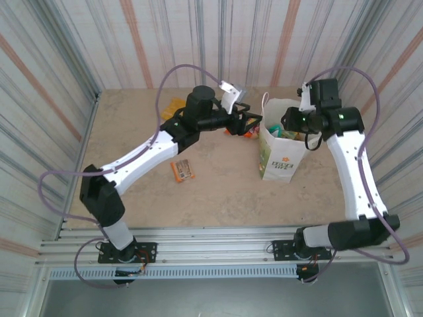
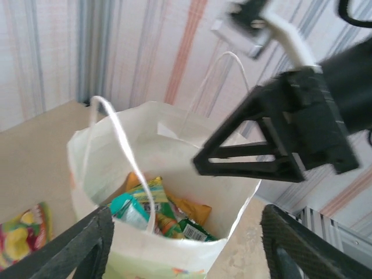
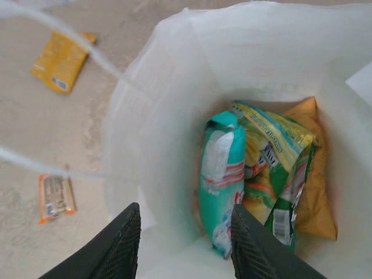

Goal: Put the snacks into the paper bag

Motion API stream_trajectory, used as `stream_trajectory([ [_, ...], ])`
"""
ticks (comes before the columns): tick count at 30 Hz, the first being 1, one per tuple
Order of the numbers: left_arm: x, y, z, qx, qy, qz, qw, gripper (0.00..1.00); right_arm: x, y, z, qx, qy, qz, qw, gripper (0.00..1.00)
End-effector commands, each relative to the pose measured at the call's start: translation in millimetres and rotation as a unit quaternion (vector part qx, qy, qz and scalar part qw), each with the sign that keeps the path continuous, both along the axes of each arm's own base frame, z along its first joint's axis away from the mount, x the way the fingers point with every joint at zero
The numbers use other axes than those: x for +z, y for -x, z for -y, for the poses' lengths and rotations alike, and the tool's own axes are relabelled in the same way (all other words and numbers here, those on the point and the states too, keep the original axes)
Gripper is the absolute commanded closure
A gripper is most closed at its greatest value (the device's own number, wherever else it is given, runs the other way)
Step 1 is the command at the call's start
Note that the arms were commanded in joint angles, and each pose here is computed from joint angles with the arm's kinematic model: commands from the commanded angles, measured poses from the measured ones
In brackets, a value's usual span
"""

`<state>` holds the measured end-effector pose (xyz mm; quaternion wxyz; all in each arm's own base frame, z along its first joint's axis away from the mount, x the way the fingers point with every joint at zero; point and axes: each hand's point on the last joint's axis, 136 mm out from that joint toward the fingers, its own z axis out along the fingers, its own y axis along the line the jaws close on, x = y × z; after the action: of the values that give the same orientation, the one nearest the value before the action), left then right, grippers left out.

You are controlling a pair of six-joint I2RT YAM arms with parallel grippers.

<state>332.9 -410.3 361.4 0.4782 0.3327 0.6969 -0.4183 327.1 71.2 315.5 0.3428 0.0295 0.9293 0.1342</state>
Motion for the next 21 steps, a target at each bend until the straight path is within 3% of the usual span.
stream_trajectory([
  [1,-6.3,-6.5,-39.1,0.071,-0.029,-0.006,0.997,0.23,12.8,22.5,-10.4,0.009,-0.035,0.032,0.999,0.57],
  [10,-65.3,-22.2,-102.4,0.159,-0.058,-0.118,0.978,0.23,20.3,73.8,-43.4,0.065,-0.099,0.105,0.987,0.57],
  [17,-112.2,-41.8,-112.8,0.158,-0.090,-0.169,0.969,0.27,16.6,105.1,-68.6,0.134,-0.121,0.130,0.975,0.57],
  [21,-134.5,-52.6,-108.9,0.151,-0.109,-0.203,0.961,0.27,4.3,121.6,-75.6,0.157,-0.100,0.145,0.972,0.56],
])
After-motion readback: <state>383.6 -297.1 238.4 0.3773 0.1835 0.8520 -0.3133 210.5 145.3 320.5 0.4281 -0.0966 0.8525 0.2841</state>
